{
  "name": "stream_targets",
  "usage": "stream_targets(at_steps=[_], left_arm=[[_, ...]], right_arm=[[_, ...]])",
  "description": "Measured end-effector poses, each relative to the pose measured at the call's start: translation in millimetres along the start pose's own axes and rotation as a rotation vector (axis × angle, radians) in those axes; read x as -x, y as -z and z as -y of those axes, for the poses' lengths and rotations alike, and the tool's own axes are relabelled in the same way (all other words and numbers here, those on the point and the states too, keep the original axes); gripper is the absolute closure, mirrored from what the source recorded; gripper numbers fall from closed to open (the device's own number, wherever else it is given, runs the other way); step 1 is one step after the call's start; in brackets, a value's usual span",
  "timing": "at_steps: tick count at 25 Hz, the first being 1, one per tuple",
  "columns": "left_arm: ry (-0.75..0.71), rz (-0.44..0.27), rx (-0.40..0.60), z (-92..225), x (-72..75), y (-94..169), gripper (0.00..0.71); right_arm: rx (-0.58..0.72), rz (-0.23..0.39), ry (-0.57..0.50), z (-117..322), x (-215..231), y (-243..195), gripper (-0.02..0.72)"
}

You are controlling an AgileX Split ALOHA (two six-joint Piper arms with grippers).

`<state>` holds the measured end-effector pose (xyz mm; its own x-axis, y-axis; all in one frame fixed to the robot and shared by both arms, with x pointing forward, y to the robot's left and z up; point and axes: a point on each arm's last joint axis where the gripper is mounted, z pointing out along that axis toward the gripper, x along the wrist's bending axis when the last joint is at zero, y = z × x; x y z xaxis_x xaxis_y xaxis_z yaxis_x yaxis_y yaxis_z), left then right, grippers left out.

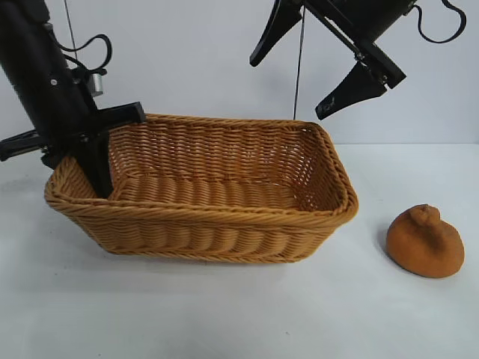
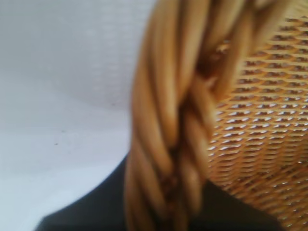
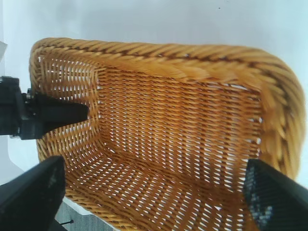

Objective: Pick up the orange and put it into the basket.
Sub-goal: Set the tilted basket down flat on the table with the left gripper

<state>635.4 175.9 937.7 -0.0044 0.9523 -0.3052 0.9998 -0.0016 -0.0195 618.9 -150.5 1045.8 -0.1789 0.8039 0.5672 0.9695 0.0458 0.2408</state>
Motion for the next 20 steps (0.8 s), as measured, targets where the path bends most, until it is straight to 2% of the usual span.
stream_targets(at_steps=[4, 11, 12, 14, 17, 19, 20], left_arm=[[0.011, -0.007, -0.036, -2.0, -3.7, -16.2, 0.625], [0.055, -0.004, -0.043, -2.4, -4.9, -19.0, 0.618], [0.06, -0.004, -0.044, -2.5, -4.9, -19.3, 0.591], [0.065, 0.001, -0.044, -2.4, -4.5, -19.3, 0.48], [0.071, 0.008, -0.045, -2.4, -3.8, -19.3, 0.219], [0.068, 0.014, -0.033, -2.7, -2.0, -14.8, 0.13], [0.065, 0.018, -0.023, -2.5, -0.5, -10.3, 0.107]], right_arm=[[-0.004, -0.001, 0.0, 0.4, 0.0, 0.0, 0.01], [-0.006, -0.001, 0.0, 0.6, -0.1, 0.0, 0.01], [-0.006, -0.001, 0.0, 0.6, -0.1, 0.0, 0.01], [-0.006, -0.001, 0.0, 0.6, -0.1, 0.0, 0.01], [-0.009, -0.001, 0.0, 0.8, -0.1, 0.0, 0.01], [-0.016, -0.002, 0.0, 1.5, -0.2, 0.0, 0.01], [-0.02, -0.002, 0.0, 1.8, -0.2, 0.0, 0.01]])
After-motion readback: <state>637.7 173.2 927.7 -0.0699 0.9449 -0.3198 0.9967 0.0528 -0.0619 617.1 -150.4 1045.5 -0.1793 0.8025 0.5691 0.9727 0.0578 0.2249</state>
